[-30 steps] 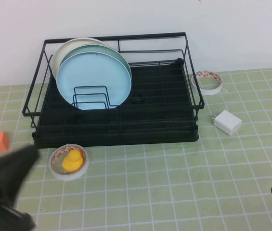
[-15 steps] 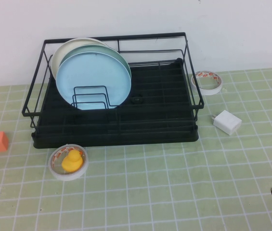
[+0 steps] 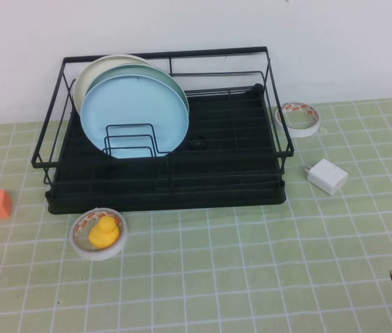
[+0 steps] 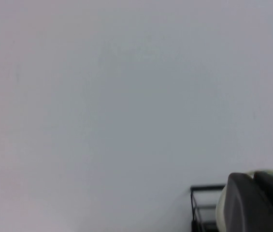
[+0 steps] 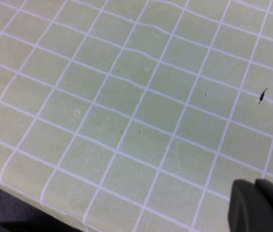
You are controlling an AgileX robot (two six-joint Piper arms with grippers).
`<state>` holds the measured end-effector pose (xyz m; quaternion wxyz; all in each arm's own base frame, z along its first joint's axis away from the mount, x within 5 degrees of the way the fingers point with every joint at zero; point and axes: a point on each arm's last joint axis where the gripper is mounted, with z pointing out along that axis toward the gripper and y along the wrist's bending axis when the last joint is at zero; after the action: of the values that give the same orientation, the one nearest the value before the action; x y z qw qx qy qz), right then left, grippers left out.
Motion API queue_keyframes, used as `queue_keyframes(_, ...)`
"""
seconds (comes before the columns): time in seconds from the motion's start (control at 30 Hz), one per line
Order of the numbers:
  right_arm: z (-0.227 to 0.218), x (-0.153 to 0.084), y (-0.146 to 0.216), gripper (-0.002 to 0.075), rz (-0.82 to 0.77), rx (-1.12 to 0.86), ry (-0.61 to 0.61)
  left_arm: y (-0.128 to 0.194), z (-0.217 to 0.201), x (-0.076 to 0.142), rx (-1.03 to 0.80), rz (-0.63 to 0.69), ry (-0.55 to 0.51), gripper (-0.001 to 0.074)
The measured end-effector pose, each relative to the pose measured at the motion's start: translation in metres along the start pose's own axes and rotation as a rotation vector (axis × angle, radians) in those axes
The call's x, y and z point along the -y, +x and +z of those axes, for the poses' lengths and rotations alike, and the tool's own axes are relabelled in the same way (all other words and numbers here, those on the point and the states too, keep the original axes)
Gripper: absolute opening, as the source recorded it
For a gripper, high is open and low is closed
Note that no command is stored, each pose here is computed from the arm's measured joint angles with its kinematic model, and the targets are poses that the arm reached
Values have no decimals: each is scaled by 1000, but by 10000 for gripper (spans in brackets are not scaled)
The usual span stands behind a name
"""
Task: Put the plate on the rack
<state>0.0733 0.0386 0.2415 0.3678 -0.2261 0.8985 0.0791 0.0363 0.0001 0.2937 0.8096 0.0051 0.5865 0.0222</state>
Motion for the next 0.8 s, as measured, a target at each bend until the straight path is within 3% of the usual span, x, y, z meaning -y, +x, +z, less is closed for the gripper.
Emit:
queue_keyframes(0.3,0,0,0,-2,1,0,-1,54,-4,-2,-139,-87,-48,0)
queue_keyframes(0.8,0,0,0,-2,1,0,-1,58,-5,-5,-152,-188,-83,0)
